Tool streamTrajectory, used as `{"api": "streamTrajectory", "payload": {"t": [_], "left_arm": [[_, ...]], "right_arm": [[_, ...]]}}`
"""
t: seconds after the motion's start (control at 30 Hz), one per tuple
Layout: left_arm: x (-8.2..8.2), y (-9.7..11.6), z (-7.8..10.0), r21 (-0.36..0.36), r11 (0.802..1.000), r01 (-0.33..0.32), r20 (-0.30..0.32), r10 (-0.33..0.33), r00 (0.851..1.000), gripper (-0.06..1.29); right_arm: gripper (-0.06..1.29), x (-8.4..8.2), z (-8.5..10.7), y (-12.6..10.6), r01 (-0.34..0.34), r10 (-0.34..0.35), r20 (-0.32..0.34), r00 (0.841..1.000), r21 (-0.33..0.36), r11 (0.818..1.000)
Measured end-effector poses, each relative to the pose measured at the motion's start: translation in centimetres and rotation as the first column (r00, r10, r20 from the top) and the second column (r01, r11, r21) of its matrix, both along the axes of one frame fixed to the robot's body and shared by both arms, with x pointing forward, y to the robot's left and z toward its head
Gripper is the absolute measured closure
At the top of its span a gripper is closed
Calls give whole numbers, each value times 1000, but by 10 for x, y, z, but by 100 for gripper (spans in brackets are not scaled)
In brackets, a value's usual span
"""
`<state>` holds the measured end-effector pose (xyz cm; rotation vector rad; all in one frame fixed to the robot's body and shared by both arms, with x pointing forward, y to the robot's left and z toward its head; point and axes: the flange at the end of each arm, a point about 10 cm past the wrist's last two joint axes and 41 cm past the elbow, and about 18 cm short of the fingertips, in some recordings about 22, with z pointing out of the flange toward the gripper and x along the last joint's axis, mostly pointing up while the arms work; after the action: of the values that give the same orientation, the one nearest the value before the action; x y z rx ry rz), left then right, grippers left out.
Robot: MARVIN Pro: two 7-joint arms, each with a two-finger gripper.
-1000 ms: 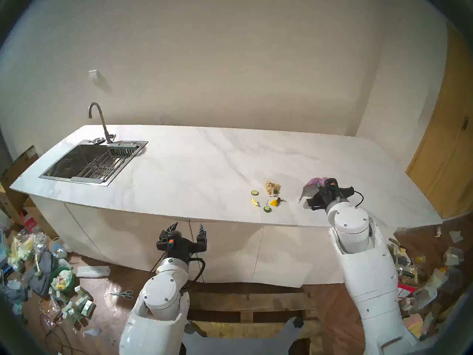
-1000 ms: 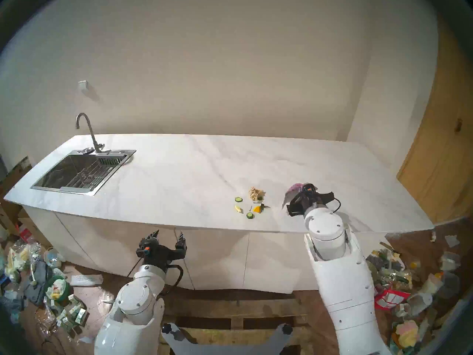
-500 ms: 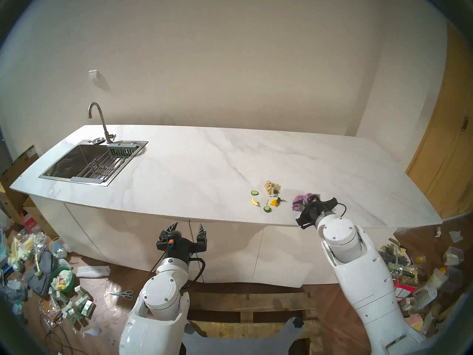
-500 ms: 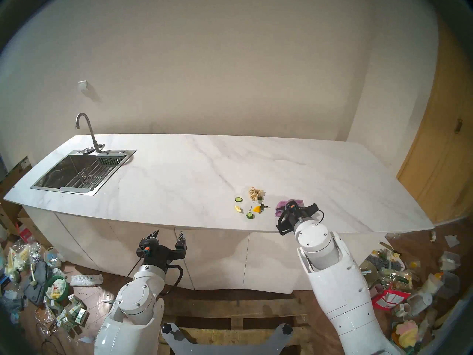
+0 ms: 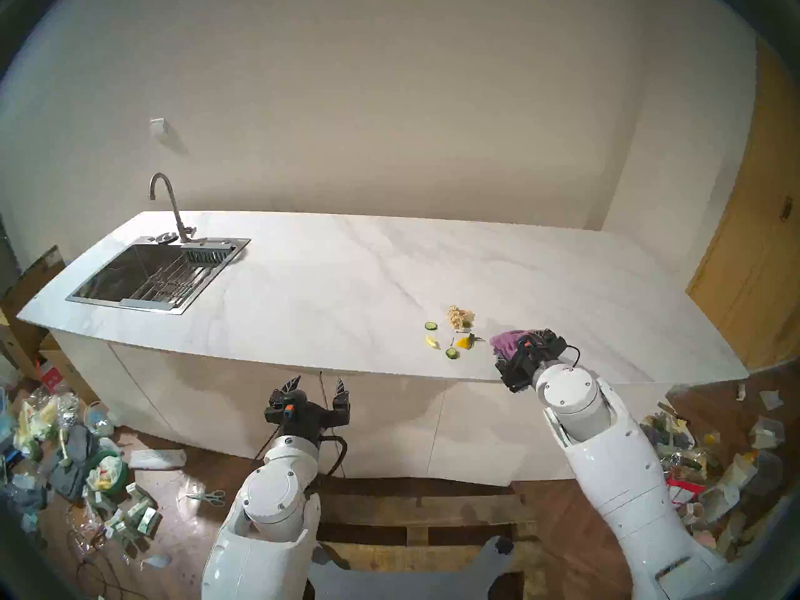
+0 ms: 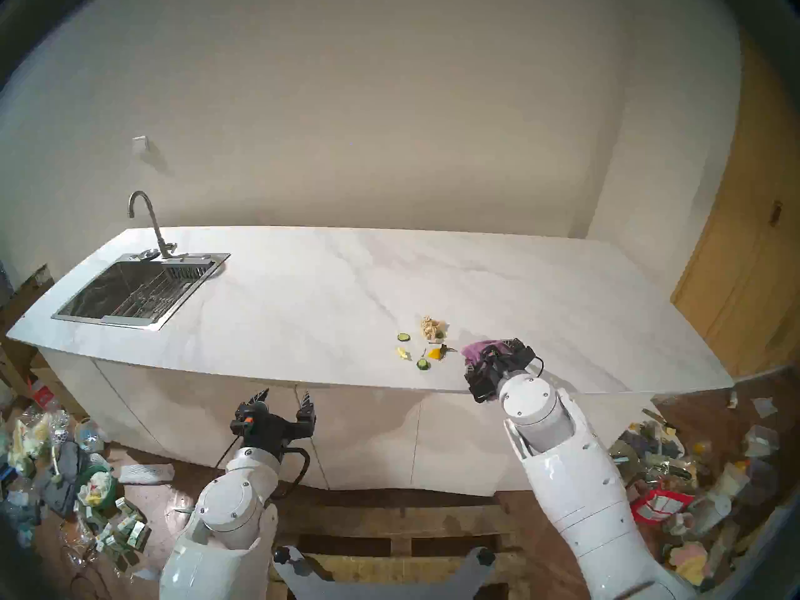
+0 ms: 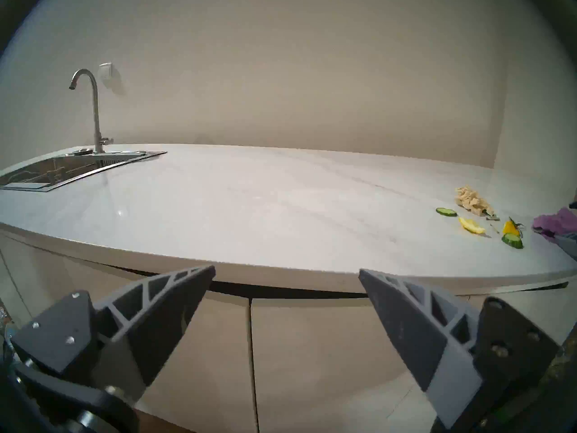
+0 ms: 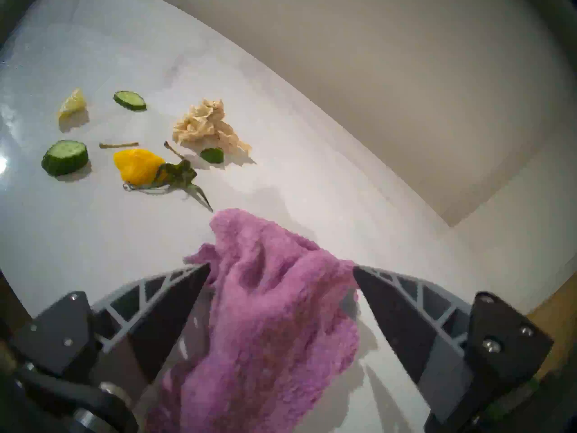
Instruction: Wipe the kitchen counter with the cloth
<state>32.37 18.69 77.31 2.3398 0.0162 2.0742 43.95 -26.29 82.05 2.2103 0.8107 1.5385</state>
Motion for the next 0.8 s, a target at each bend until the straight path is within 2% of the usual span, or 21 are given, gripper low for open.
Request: {"api": "streamTrajectory", "payload": {"t": [0.23, 0.3, 0.4, 0.53, 0.8], "left_arm": [[0, 0, -1, 0, 1000, -1, -2, 1, 1000, -2], [0, 0, -1, 0, 1000, -1, -2, 1, 1000, -2], [0, 0, -1, 0, 1000, -1, -3, 1, 1000, -2], [0, 0, -1, 0, 1000, -1, -3, 1, 1000, -2], [0, 0, -1, 0, 1000, -2, -3, 2, 1000, -2]], "right_arm": [[1, -3, 33, -23, -79, 79, -13, 997, 1, 997], [1, -4, 41, -31, -86, 87, -25, 996, 30, 996], [1, -2, 49, -42, -70, 78, -68, 995, 113, 991], [1, 5, 44, -48, -29, 67, -155, 986, 231, 973], [1, 18, 40, -41, 44, 52, -267, 962, 342, 939]]}}
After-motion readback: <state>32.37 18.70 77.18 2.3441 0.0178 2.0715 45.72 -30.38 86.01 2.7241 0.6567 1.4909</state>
